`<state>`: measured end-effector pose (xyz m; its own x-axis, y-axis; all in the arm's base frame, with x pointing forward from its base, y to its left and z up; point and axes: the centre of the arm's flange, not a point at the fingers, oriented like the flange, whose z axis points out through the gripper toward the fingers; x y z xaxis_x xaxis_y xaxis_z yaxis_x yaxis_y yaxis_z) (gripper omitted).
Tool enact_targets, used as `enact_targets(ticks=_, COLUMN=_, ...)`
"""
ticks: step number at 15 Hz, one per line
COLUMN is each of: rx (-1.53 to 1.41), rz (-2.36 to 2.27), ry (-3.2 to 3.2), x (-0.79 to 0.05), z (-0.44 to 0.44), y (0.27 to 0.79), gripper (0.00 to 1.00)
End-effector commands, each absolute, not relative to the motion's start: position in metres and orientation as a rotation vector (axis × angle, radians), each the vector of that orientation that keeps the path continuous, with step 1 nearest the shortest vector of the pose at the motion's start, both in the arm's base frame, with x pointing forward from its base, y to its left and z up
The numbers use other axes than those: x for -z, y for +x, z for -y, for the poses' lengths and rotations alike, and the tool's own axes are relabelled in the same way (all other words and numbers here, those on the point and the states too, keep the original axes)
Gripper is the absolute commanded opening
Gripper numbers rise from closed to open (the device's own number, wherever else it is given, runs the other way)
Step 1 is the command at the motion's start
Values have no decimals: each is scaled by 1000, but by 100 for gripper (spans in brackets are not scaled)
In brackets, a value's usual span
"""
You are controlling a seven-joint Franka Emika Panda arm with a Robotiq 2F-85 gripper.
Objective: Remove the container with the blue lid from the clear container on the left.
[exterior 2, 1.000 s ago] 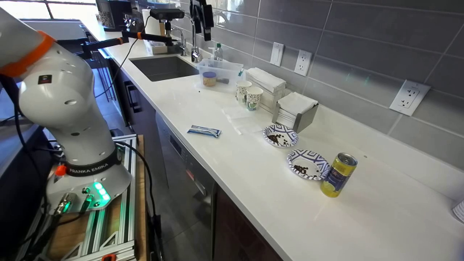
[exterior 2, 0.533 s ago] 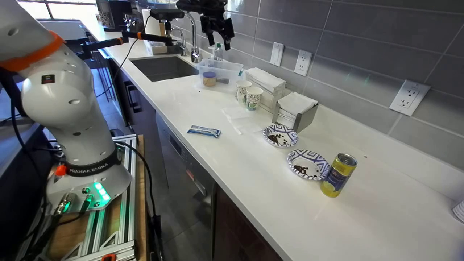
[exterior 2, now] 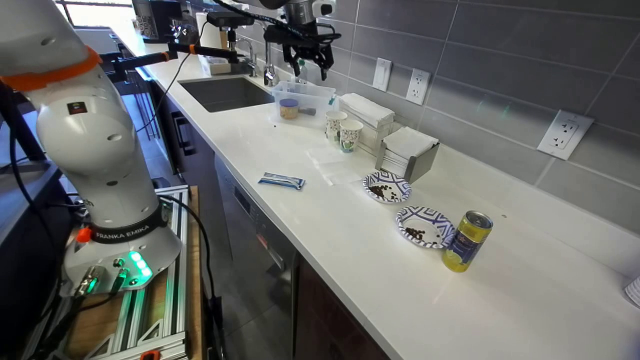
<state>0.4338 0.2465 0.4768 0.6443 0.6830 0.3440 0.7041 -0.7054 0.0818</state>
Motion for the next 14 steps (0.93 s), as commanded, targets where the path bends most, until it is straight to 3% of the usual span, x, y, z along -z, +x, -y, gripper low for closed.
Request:
enact_targets(ticks=1, rx=604, rz=1349, ry=-2588, x=-474, z=-273, y=459, gripper=100)
enact_targets(ticks=12, rx=650, rz=1416, ry=-2208, x=-459, z=-358, y=520, gripper=100)
enact_targets(ticks=14, rx=664, rz=1418, ry=-2233, x=-463, z=-350, y=503, gripper=100)
